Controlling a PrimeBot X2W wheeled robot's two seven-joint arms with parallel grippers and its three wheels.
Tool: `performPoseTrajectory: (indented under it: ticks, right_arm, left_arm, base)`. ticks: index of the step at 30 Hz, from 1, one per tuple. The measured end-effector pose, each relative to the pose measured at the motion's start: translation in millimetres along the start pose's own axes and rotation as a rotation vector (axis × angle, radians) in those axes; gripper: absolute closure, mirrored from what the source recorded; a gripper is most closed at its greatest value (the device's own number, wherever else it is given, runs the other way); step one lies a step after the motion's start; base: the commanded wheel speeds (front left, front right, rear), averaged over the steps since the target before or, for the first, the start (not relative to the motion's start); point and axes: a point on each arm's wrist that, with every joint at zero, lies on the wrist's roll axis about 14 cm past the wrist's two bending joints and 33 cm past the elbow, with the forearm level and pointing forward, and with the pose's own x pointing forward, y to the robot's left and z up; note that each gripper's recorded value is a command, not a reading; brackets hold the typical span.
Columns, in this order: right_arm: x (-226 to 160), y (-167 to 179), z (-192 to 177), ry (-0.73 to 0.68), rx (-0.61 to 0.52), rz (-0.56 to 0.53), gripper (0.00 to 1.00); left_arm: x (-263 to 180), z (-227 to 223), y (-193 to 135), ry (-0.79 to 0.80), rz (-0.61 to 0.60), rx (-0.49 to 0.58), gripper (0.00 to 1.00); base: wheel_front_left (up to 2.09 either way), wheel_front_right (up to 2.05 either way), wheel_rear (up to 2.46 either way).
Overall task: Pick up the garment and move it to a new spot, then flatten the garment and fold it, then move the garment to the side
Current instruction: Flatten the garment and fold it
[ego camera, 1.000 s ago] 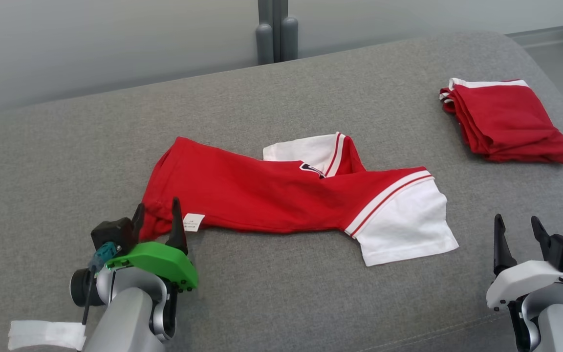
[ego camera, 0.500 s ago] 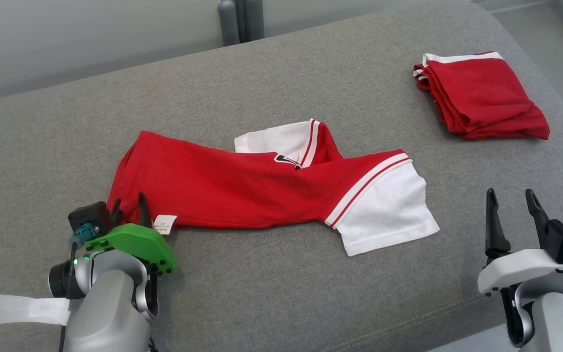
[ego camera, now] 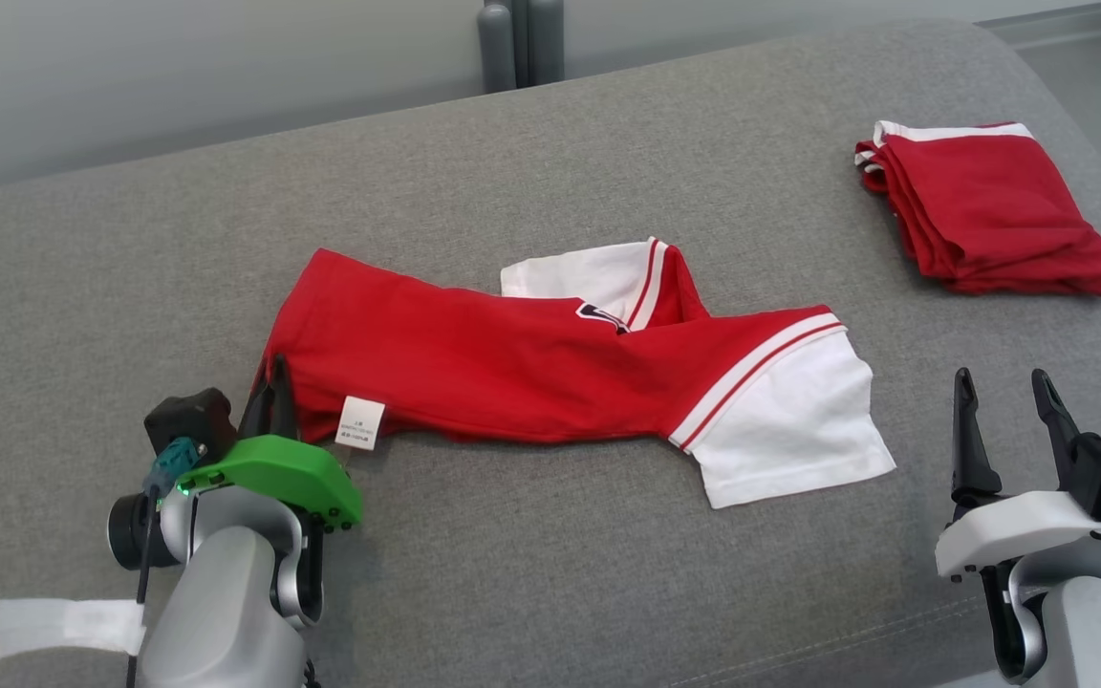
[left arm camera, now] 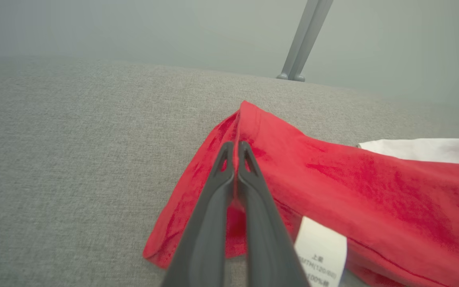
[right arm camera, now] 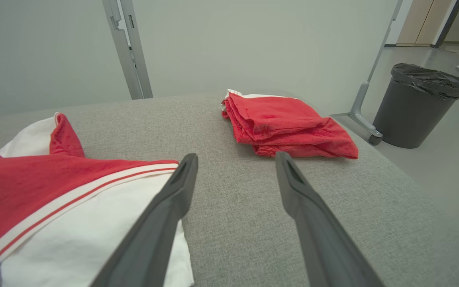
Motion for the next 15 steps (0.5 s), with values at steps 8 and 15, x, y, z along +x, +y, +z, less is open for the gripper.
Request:
performPoseTrajectory:
  ticks: [8,15]
  right_arm:
    - [1.0,21.3,-1.6,0.002,0.027,0.057,0.00]
    - [0.9,33.5,-1.5,0.003,0.046,0.090,0.00]
  left_arm:
    - [-47.0,-7.7,15.7,-0.038,0.012,-0.038,1.00]
    - [-76.9,-35.8,32.2,0.022,0.071,-0.094,1.00]
  base:
    - [0.00,0.00,0.00]
    - [0.00,0.00,0.00]
